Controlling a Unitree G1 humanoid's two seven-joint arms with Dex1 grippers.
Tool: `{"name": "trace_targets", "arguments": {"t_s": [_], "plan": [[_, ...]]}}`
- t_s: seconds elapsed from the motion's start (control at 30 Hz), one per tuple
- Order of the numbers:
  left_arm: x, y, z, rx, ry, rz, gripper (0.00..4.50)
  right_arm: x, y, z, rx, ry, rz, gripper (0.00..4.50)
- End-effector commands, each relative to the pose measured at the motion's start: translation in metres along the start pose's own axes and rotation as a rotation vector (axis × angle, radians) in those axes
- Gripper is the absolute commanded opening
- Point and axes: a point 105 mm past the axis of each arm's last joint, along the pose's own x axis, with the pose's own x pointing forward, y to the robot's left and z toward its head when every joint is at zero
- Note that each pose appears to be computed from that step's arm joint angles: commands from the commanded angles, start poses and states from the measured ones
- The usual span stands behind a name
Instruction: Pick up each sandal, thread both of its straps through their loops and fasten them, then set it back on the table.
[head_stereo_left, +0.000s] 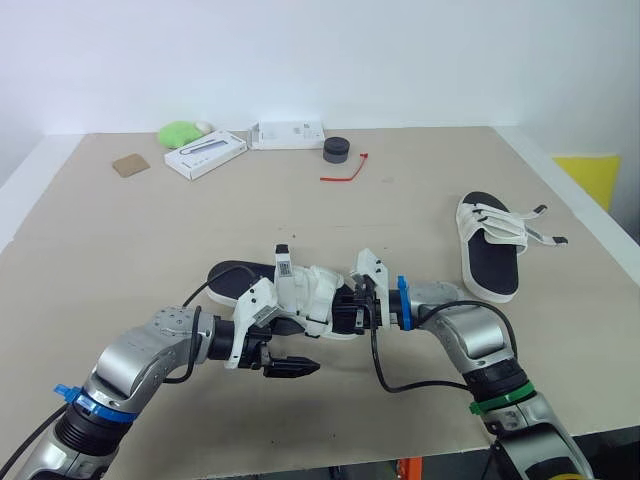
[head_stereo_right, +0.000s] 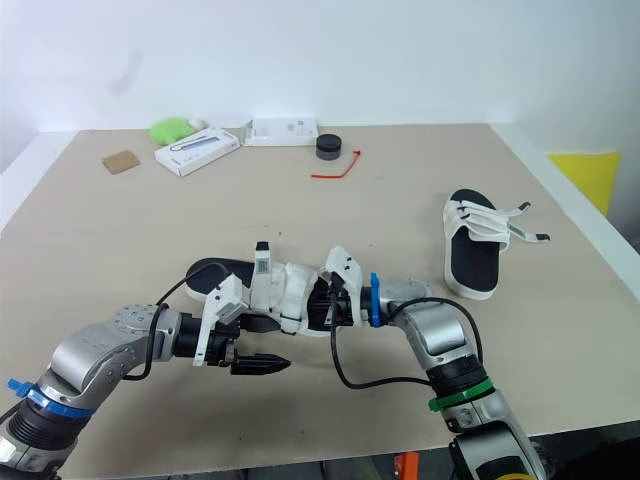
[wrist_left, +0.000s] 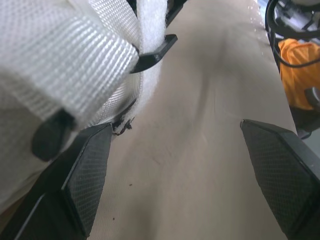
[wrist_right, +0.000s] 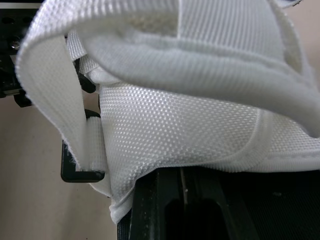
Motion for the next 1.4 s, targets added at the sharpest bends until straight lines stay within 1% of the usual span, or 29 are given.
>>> {"name": "trace_targets", "arguments": {"t_s": [0.03,0.3,0.37,0.4,0.43,0.47,0.57,0.63,0.67,0.97,1.03,1.13,1.23,1.33,1.4], "plan": [[-0.011,-0.007,0.047,0.129,-0.173,0.011,4.25,0.012,0.018,-0.059,0.182,0.160,0.057,0.00],[-0.005,-0.017,0.048,0.110,-0.195,-0.057,4.25,0.012,0.017,-0.058,0.181,0.162,0.056,0.00],[-0.002,-0.016,0.046,0.097,-0.185,-0.069,3.71,0.012,0.016,-0.057,0.179,0.160,0.057,0.00],[-0.001,-0.016,0.046,0.091,-0.177,-0.075,3.12,0.013,0.016,-0.057,0.179,0.159,0.057,0.00],[-0.001,-0.016,0.044,0.087,-0.170,-0.080,2.95,0.013,0.016,-0.056,0.179,0.158,0.057,0.00],[0.000,-0.016,0.041,0.078,-0.152,-0.088,2.28,0.013,0.017,-0.056,0.178,0.158,0.057,0.00],[0.007,-0.014,0.035,0.039,-0.115,-0.106,1.35,0.012,0.018,-0.057,0.182,0.156,0.055,0.00],[0.009,-0.014,0.036,0.036,-0.119,-0.107,0.35,0.012,0.018,-0.057,0.184,0.155,0.054,0.00],[0.010,-0.013,0.036,0.031,-0.118,-0.110,0.07,0.012,0.019,-0.057,0.185,0.155,0.054,0.00],[0.003,-0.012,0.034,0.006,-0.067,-0.129,0.07,0.010,0.019,-0.058,0.193,0.151,0.042,0.00],[-0.006,-0.021,0.033,-0.017,-0.016,-0.183,0.07,0.010,0.019,-0.058,0.194,0.151,0.040,0.00],[-0.028,-0.048,0.035,-0.064,0.073,-0.356,0.07,0.010,0.017,-0.058,0.192,0.150,0.038,0.00],[-0.049,-0.065,0.041,-0.116,0.138,-0.470,0.07,0.011,0.016,-0.056,0.187,0.148,0.038,0.00],[-0.056,-0.068,0.048,-0.131,0.145,-0.491,0.07,0.012,0.015,-0.056,0.184,0.147,0.039,0.00],[-0.053,-0.065,0.058,-0.145,0.100,-0.482,0.07,0.013,0.015,-0.056,0.181,0.147,0.041,0.00]]}}
